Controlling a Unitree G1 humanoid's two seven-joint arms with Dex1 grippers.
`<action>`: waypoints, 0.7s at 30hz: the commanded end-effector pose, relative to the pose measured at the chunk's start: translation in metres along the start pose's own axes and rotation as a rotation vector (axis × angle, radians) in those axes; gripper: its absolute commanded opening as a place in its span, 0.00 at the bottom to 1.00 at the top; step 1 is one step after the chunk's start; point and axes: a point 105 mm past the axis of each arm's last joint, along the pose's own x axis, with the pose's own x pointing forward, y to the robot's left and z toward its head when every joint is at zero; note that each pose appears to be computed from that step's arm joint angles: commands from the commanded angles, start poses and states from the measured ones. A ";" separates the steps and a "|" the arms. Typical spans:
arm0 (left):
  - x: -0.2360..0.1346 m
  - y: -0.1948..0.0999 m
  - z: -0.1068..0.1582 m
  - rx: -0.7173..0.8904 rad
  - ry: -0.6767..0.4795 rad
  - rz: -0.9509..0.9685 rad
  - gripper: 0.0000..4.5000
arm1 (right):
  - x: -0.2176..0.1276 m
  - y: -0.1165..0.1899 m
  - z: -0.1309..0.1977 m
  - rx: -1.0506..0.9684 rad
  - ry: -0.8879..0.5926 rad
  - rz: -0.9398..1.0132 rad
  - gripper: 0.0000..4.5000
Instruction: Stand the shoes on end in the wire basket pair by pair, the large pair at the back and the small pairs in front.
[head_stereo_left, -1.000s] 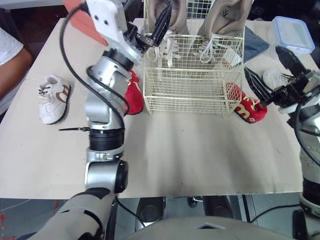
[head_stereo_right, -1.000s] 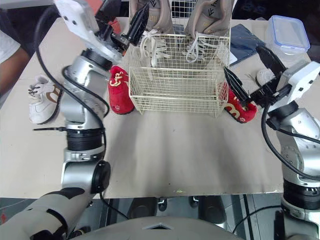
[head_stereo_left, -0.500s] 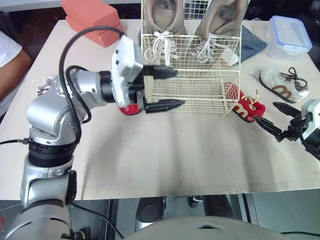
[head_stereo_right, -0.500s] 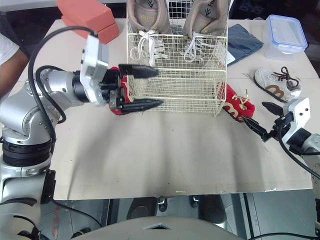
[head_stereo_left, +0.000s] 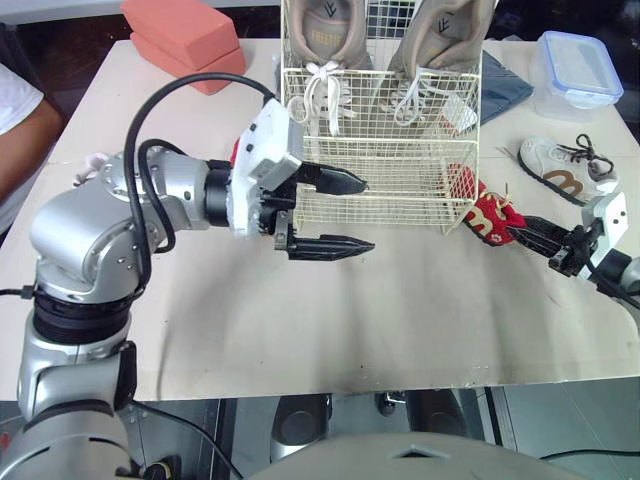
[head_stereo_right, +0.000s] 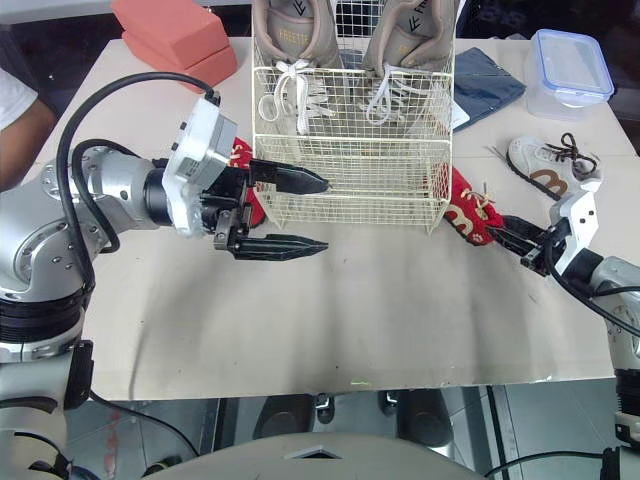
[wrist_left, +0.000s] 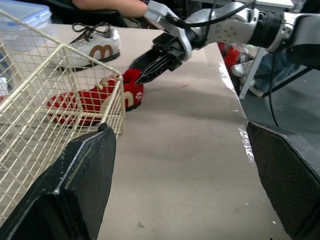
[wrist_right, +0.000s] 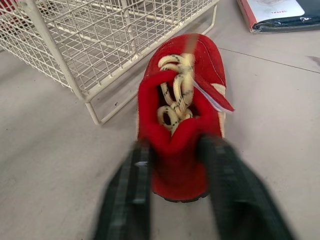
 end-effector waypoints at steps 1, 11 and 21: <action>-0.001 -0.003 0.014 0.060 -0.018 -0.004 1.00 | -0.004 -0.001 0.013 -0.047 -0.044 -0.012 0.01; -0.001 0.001 0.012 0.064 -0.010 -0.021 1.00 | -0.057 -0.033 0.046 -0.140 -0.230 -0.257 0.01; -0.019 0.037 0.029 0.157 -0.096 0.104 1.00 | -0.074 0.008 0.129 -0.516 -0.605 -0.266 0.01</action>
